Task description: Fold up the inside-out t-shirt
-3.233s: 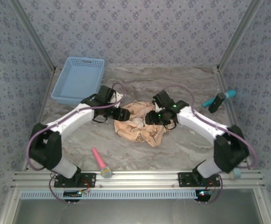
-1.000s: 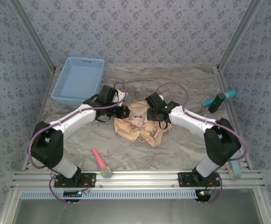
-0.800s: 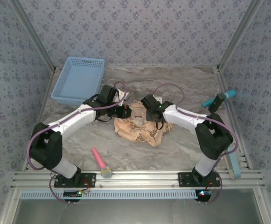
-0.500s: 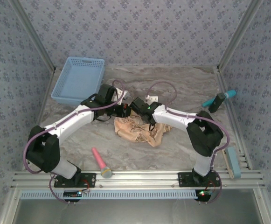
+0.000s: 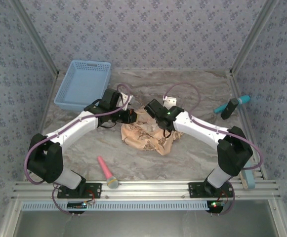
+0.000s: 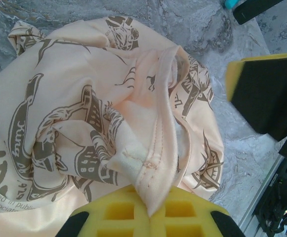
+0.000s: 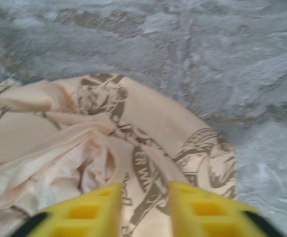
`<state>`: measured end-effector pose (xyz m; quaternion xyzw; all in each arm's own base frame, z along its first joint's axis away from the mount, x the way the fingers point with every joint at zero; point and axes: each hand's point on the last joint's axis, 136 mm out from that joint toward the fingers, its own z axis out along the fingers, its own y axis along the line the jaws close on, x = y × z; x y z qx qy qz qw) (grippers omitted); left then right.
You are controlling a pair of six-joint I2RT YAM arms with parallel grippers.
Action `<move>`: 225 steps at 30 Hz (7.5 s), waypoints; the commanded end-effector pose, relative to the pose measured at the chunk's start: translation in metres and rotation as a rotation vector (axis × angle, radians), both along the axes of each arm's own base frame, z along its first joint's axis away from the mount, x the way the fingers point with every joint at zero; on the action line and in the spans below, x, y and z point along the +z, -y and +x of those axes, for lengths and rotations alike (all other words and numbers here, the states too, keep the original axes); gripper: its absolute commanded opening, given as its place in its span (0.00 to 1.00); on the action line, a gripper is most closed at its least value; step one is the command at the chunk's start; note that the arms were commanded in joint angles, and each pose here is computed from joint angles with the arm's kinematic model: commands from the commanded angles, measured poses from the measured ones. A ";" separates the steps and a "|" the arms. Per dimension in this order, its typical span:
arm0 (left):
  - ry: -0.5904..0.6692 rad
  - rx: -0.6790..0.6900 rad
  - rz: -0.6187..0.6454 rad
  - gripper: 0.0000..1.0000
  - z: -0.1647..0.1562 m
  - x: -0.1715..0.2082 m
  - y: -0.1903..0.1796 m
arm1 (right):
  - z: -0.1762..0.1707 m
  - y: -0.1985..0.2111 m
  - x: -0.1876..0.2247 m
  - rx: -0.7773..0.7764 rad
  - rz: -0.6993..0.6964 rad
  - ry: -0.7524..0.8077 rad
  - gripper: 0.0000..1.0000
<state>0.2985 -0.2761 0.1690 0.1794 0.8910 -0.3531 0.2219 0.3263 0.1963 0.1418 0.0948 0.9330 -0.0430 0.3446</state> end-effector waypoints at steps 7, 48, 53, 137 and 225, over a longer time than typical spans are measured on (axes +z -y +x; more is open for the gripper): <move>0.002 0.007 -0.036 0.00 0.005 0.010 0.001 | 0.003 -0.013 -0.063 -0.033 0.099 -0.149 0.44; -0.150 -0.053 -0.008 0.00 -0.032 -0.045 0.020 | -0.080 0.038 -0.062 0.296 0.273 -0.311 0.40; -0.206 -0.115 -0.028 0.00 -0.052 -0.046 0.040 | -0.084 0.042 -0.036 0.105 0.251 -0.264 0.50; -0.193 0.054 -0.176 0.00 -0.047 -0.006 0.019 | -0.043 0.022 -0.042 -0.078 -0.102 -0.160 0.36; 0.565 0.112 0.049 0.21 -0.010 0.075 -0.042 | -0.011 0.063 0.078 0.193 0.317 0.276 0.01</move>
